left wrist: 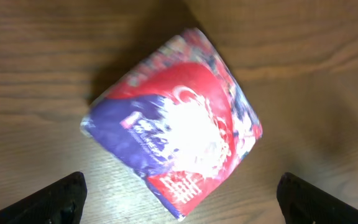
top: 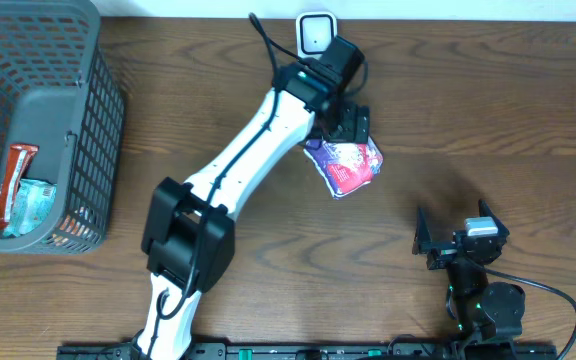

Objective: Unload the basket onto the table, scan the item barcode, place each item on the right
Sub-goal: 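Carry the purple bag to the table centre and release it, then return the left gripper into the grey basket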

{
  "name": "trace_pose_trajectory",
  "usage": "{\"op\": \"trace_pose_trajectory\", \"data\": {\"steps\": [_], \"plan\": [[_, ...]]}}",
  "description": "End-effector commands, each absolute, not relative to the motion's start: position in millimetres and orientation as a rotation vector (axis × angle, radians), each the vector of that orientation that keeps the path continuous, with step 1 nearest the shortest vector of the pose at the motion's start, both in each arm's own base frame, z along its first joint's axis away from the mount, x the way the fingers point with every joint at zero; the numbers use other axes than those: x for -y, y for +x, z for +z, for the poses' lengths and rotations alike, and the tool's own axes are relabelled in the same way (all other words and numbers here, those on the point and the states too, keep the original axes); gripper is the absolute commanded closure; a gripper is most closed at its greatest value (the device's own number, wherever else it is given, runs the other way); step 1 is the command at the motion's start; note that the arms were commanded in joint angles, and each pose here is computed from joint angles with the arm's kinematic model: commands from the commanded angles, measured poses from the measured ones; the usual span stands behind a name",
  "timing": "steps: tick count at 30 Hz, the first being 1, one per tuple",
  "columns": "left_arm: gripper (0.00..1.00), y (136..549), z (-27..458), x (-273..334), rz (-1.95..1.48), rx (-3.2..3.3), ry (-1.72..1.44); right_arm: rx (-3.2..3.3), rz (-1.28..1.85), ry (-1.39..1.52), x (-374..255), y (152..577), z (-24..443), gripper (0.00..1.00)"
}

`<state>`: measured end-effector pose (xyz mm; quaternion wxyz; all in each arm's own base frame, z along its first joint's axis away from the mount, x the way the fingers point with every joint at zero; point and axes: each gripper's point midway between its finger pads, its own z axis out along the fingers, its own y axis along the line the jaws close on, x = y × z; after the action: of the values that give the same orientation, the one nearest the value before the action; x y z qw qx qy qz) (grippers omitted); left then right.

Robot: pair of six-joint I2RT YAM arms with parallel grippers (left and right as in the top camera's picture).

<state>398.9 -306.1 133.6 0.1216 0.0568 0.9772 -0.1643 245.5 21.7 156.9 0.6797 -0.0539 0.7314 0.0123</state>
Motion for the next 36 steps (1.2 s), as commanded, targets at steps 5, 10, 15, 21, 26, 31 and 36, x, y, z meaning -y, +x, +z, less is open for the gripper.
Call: {"op": "trace_pose_trajectory", "data": {"steps": [5, 10, 15, 21, 26, 31, 36], "plan": [[0.02, 426, 276, 228, -0.579, -2.542, -0.032, -1.643, 0.013, -0.119, -19, 246, 156, 0.01], [0.02, 422, 353, 142, -0.558, -2.344, -0.210, -1.643, 0.013, -0.119, -19, 246, 156, 0.01], [0.02, 397, 417, 34, -0.464, -2.127, -0.443, -1.643, 0.013, -0.119, -19, 246, 156, 0.01], [0.02, 351, 451, -77, -0.287, -1.935, -0.719, -1.643, 0.013, -0.119, -19, 246, 156, 0.01], [0.02, 329, 436, -141, -0.174, -1.905, -0.927, -1.643, 0.013, -0.119, -19, 245, 156, 0.01], [0.02, 323, 401, -167, -0.108, -1.964, -1.059, -1.643, 0.013, -0.119, -19, 246, 156, 0.01], [0.02, 310, 368, -194, 0.088, -2.033, -1.203, -1.643, 0.013, -0.119, -19, 246, 156, 0.01]]}}
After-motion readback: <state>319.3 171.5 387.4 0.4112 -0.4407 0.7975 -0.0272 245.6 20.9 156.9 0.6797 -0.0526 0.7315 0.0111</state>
